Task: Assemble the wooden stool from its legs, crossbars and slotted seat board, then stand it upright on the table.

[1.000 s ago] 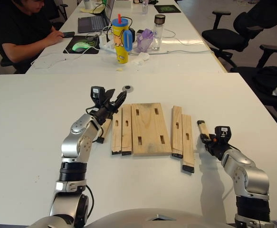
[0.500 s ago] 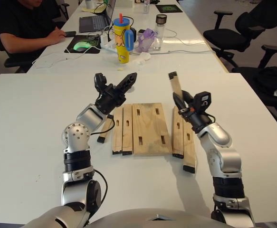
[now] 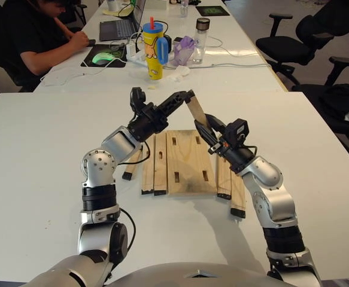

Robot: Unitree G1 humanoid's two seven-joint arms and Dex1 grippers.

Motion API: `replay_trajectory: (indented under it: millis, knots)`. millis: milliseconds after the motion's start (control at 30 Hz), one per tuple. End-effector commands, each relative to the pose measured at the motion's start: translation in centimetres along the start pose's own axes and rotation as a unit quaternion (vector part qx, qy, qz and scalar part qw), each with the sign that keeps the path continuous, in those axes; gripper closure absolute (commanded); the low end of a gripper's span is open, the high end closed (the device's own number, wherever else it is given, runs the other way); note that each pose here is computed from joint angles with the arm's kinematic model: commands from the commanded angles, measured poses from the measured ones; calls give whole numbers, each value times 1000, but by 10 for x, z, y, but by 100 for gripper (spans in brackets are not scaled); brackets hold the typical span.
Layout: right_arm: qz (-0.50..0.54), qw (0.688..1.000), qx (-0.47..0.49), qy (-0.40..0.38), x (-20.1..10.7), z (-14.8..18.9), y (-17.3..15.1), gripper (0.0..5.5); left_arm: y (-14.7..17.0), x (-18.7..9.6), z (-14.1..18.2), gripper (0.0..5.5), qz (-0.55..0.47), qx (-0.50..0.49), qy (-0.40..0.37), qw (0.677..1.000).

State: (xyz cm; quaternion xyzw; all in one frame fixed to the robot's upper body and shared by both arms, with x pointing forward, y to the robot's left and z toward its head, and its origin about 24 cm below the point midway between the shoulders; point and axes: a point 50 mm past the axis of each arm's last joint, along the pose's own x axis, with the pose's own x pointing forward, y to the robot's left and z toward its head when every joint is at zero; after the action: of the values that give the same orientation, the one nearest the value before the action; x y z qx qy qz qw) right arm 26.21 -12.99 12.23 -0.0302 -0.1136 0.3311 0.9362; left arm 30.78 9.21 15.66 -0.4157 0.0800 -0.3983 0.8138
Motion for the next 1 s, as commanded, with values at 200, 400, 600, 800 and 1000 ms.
replay_trajectory:
  millis: [200,400,600,800,1000]
  knots:
    - [11,1000,-20,-2,3,0,3,420,-5,5,4,283,-12,10,4,1000]
    - [18,1000,-19,-8,5,0,5,420,-1,6,0,373,-5,5,14,1000]
    - [21,1000,-18,-11,6,2,5,420,0,6,-3,457,-6,8,25,1000]
    - [22,1000,-15,-10,7,3,4,420,2,4,-2,506,0,12,23,1000]
    - [23,999,-22,4,5,0,2,372,10,-3,6,506,35,40,-7,999]
